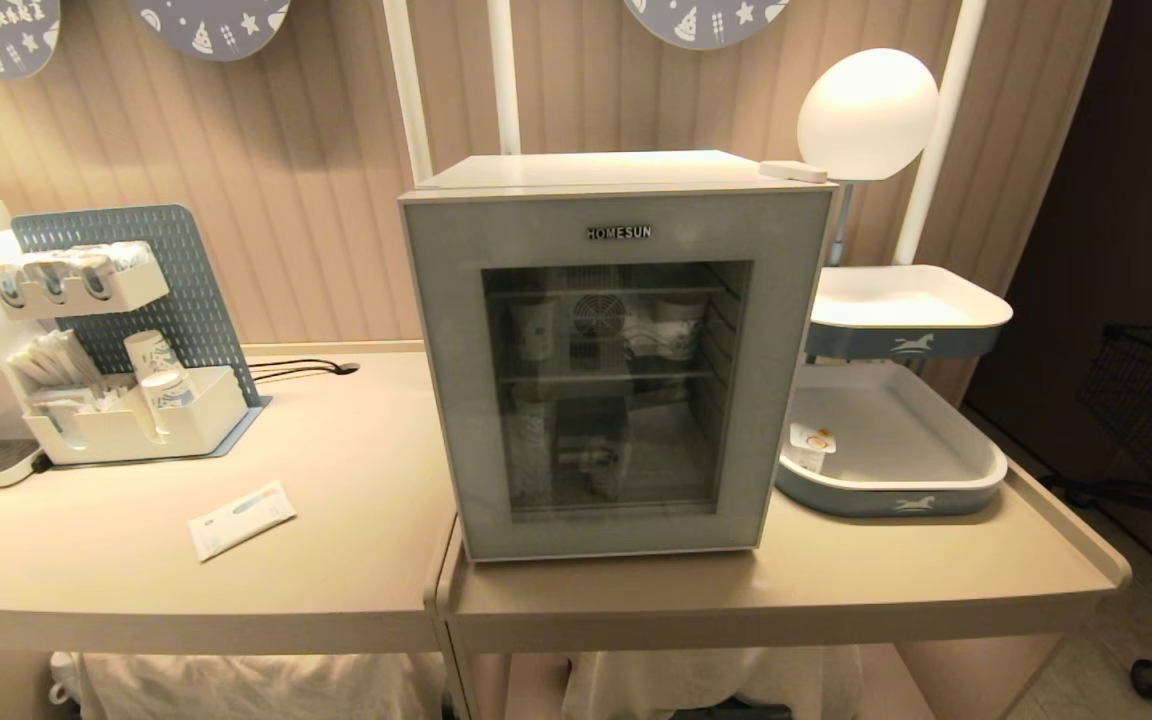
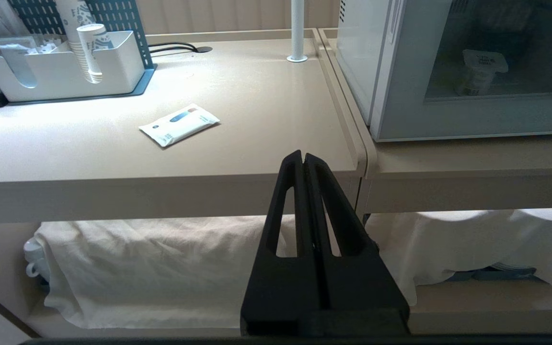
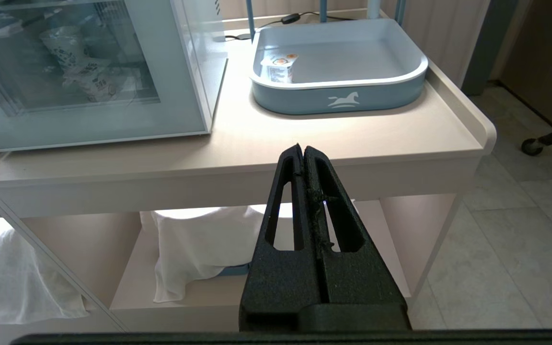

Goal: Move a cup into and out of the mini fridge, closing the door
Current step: Open the freezer door

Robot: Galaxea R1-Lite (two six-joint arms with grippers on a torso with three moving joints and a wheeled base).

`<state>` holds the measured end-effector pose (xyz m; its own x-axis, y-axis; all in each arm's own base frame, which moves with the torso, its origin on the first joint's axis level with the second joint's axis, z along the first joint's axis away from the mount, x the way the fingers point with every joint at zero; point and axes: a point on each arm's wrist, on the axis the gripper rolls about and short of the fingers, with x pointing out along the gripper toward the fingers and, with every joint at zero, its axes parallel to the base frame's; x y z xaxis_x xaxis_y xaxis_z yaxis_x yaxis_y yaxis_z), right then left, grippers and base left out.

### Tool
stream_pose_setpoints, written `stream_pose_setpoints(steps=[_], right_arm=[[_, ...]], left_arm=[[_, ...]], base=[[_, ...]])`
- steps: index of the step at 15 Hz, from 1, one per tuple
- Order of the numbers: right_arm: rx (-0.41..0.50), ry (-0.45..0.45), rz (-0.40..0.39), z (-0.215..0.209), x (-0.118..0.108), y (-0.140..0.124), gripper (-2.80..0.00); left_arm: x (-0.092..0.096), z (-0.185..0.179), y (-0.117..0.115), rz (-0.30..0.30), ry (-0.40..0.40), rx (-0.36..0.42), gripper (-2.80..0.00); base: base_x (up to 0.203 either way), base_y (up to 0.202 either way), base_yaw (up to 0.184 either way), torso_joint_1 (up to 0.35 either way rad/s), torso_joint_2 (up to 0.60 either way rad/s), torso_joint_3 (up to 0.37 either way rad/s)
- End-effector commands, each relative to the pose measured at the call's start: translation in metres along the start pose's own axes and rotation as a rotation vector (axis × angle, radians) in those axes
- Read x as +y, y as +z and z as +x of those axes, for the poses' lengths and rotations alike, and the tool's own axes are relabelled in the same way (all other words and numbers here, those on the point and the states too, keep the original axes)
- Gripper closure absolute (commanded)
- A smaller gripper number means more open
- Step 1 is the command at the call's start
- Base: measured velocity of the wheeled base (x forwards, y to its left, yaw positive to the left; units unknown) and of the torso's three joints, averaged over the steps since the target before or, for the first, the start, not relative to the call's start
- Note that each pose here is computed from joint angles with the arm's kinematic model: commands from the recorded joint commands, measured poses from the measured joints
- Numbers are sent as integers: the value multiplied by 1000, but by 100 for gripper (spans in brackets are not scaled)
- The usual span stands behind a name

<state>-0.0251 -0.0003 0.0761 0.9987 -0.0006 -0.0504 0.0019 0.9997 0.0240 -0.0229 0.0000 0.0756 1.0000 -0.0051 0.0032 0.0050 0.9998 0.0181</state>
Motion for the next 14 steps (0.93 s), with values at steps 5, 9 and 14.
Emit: stream_pose_setpoints(steps=[5, 9, 14], right_arm=[[2, -1, 0, 0, 0, 0, 0], [2, -1, 0, 0, 0, 0, 0], [3, 1, 0, 0, 0, 0, 0]], left_arm=[[0, 0, 0, -1, 1, -3, 0], [0, -3, 9, 30, 8, -22, 0], [4, -44, 147, -3, 71, -146, 0]], base=[[0, 0, 0, 0, 0, 0], [0, 0, 0, 0, 0, 0], [0, 0, 0, 0, 0, 0]])
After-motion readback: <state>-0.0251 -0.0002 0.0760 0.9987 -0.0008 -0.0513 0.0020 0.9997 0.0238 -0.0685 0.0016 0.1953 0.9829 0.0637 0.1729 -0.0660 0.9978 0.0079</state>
